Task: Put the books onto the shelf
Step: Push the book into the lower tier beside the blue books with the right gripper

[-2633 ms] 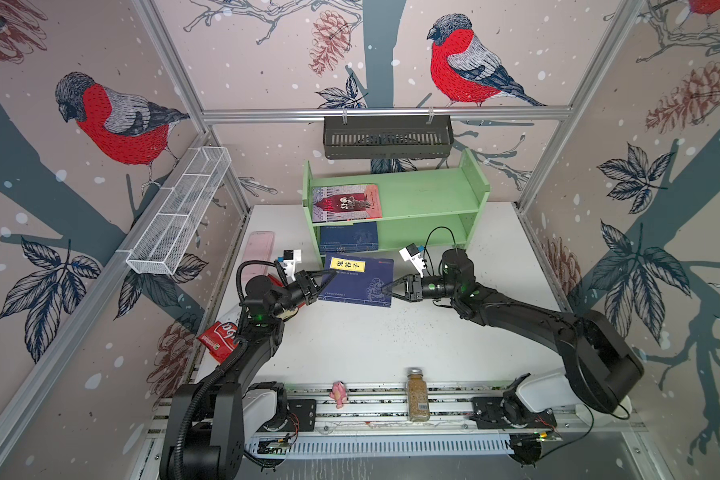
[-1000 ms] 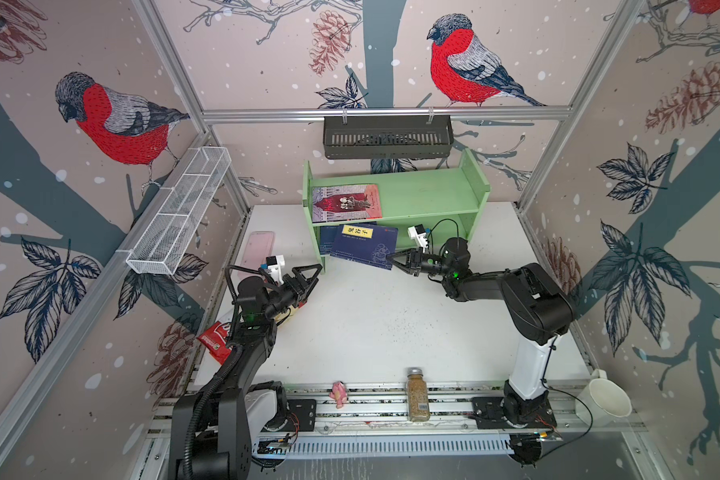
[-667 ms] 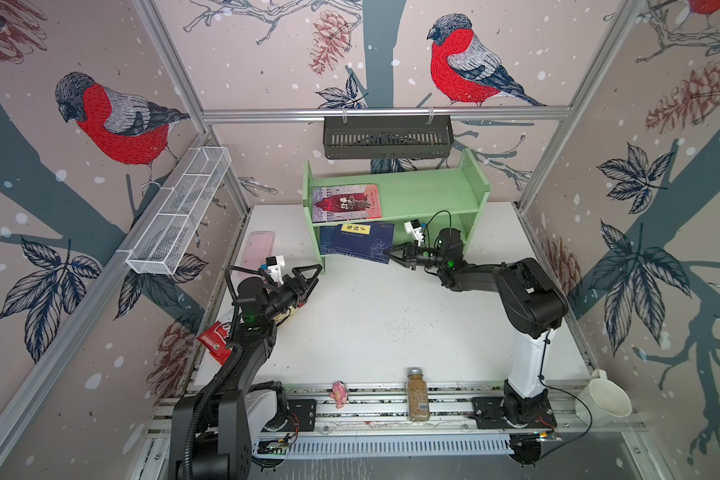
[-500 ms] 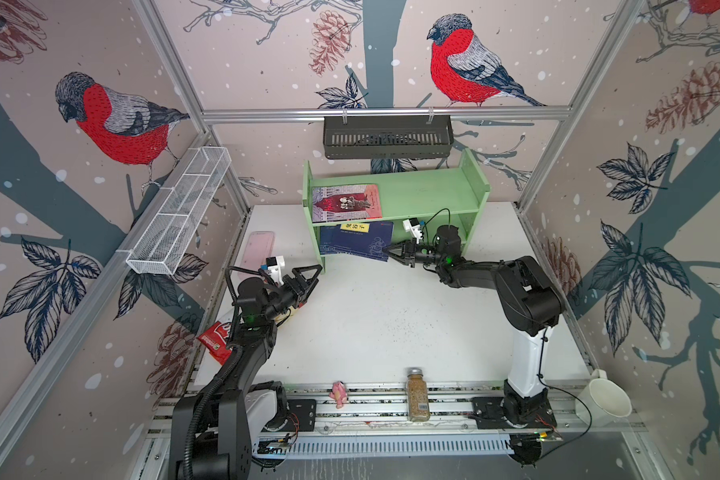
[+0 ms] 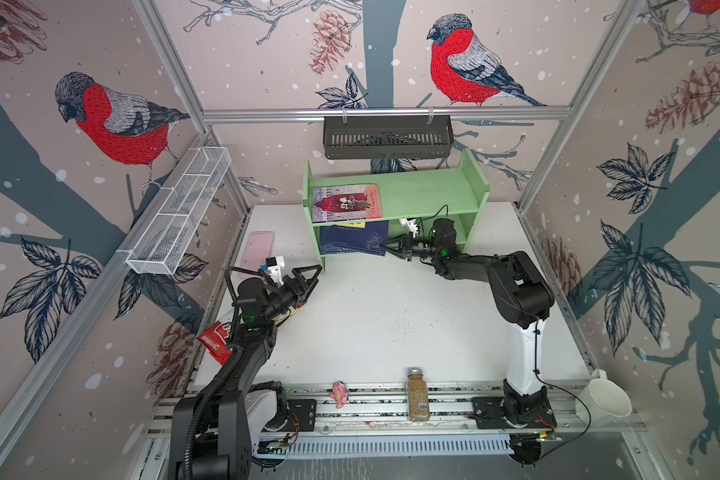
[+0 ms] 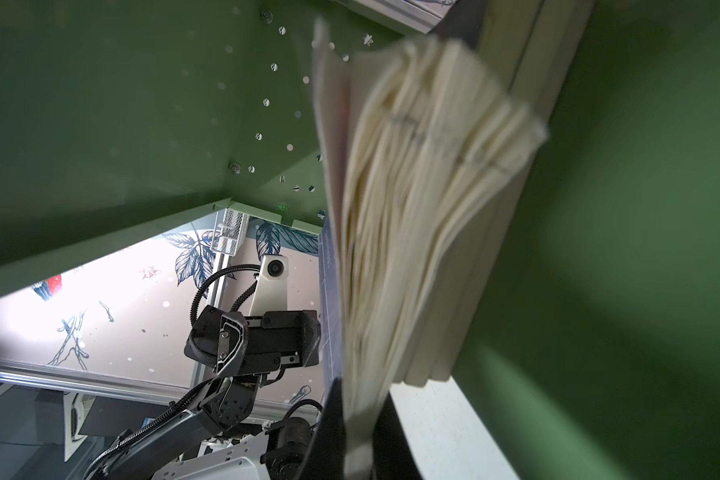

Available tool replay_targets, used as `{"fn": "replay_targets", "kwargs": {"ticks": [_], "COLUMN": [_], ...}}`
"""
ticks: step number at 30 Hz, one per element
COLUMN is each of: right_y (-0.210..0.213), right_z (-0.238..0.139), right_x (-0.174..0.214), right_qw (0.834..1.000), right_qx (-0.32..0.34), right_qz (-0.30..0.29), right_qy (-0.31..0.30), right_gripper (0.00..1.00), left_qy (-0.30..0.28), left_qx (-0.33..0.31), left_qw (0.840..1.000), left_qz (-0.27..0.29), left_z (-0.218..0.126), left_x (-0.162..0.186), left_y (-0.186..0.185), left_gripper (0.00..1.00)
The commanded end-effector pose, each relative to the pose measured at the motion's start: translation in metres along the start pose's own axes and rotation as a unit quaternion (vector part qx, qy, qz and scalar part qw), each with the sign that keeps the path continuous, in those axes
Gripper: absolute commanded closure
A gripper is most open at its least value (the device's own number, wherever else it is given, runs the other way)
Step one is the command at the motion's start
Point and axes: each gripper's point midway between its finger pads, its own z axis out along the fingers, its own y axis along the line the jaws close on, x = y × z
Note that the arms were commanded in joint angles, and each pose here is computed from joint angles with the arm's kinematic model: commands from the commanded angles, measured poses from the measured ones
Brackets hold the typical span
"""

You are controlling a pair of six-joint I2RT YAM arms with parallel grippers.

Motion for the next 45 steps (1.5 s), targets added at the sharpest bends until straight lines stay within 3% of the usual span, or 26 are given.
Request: {"fn": "replay_targets", "kwargs": {"ticks": [1, 7, 16, 27, 45], "right_y": [0.003, 0.001, 0.005, 0.008, 0.017], "right_z": [0.001, -0.001, -0.013, -0.028, -0.007], "right_x": [-0.002, -0.004, -0.008, 0.011, 0.029], "right_qw": [1.000, 1.000, 0.999, 0.994, 0.986], "right_qx": [-0.005, 0.000, 0.017, 0.061, 0.075], "right_qz": [-0.002, 0.001, 0.004, 0.041, 0.077], "right_qy": [0.006, -0.002, -0.035, -0.083, -0.126], "right_gripper": [0.80, 0.61, 0.55, 0.53, 0.54], "left_qy": [-0.001, -0.001, -0.001, 0.004, 0.005], "left_qx": [0.015, 0.015, 0.018, 0.012, 0.003], "left_qw": [1.000, 1.000, 1.000, 1.000, 1.000], "left_qz": [0.013, 0.012, 0.013, 0.015, 0.023], "left_z": [-0.001, -0.001, -0.002, -0.001, -0.001], "left_x": [-0.001, -0.001, 0.000, -0.002, -0.004], "left_y": [-0.008, -0.008, -0.010, -0.011, -0.012], "left_gripper": [0.22, 0.22, 0.22, 0.22, 0.22]}}
